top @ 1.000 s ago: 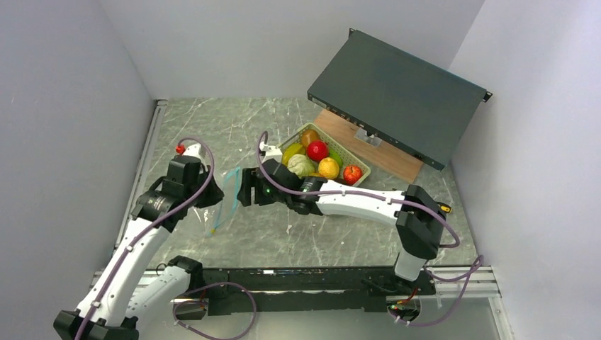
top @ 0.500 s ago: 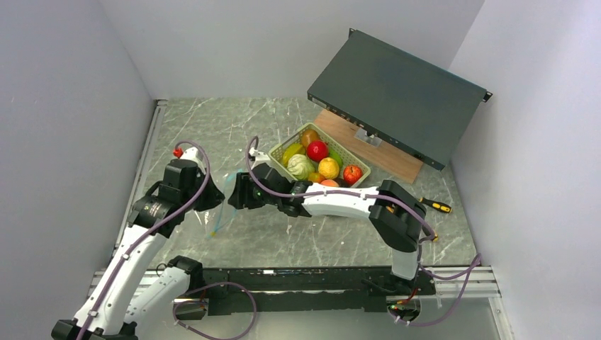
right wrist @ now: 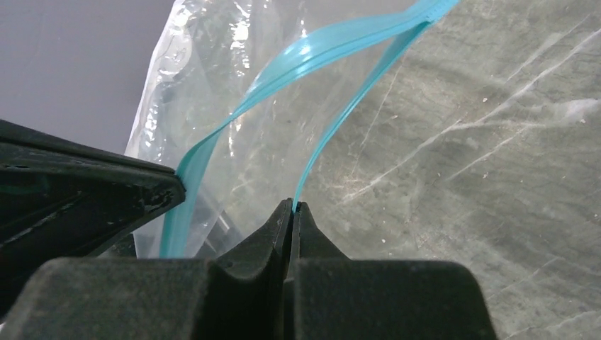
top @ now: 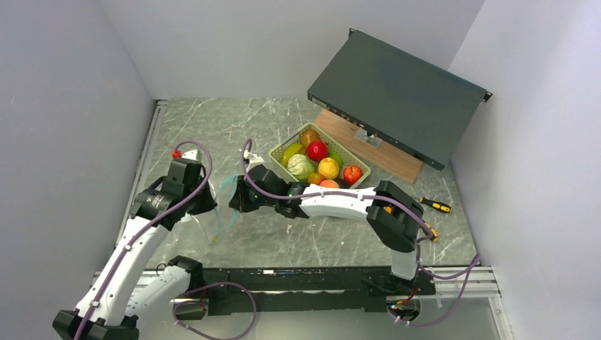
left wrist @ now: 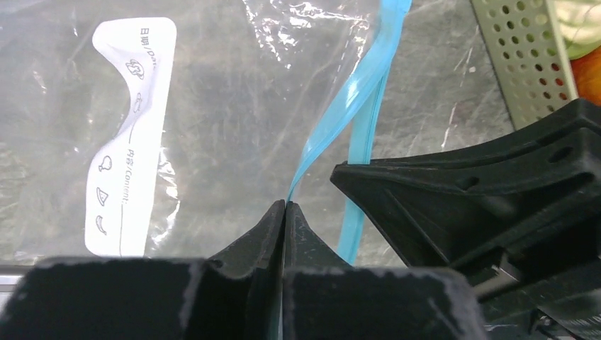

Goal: Place the food in the zip-top bag and seal the zipper
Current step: Open the zipper of the food storage bag at the center of the board.

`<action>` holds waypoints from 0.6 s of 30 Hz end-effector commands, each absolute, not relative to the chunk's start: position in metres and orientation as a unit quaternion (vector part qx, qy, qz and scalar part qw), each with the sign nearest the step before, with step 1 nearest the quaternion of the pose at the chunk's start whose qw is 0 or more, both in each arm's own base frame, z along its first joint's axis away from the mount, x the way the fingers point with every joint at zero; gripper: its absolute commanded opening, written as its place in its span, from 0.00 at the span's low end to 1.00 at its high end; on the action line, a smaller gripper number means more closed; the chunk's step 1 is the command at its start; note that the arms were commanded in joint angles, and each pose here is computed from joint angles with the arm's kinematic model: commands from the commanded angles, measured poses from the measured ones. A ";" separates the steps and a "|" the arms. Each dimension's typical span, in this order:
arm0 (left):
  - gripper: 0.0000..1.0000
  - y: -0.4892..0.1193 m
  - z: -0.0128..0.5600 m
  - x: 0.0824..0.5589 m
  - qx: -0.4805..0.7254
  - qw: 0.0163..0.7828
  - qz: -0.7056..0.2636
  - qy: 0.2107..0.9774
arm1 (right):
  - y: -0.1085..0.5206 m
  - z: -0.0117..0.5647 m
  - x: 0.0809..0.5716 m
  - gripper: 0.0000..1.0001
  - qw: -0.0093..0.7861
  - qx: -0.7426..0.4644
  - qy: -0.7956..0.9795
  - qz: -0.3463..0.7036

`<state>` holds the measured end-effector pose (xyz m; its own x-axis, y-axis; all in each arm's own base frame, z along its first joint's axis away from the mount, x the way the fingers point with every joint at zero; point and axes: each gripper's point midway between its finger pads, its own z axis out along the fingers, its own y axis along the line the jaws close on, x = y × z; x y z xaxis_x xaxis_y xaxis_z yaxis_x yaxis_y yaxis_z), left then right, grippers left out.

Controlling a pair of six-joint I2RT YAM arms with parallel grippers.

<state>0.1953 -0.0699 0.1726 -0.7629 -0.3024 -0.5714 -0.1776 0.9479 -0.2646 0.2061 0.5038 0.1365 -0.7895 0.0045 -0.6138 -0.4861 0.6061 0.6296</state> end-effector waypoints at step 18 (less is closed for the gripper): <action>0.38 -0.053 0.226 0.200 -0.089 0.396 -0.072 0.911 | 0.525 0.213 0.199 0.00 0.351 -0.172 0.824 0.411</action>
<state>0.1968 -0.0645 0.1980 -0.7332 -0.2440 -0.6348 -0.1163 0.9647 -0.2364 0.1959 0.5211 0.1792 -0.7389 -0.0226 -0.6734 -0.5409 0.6158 0.5729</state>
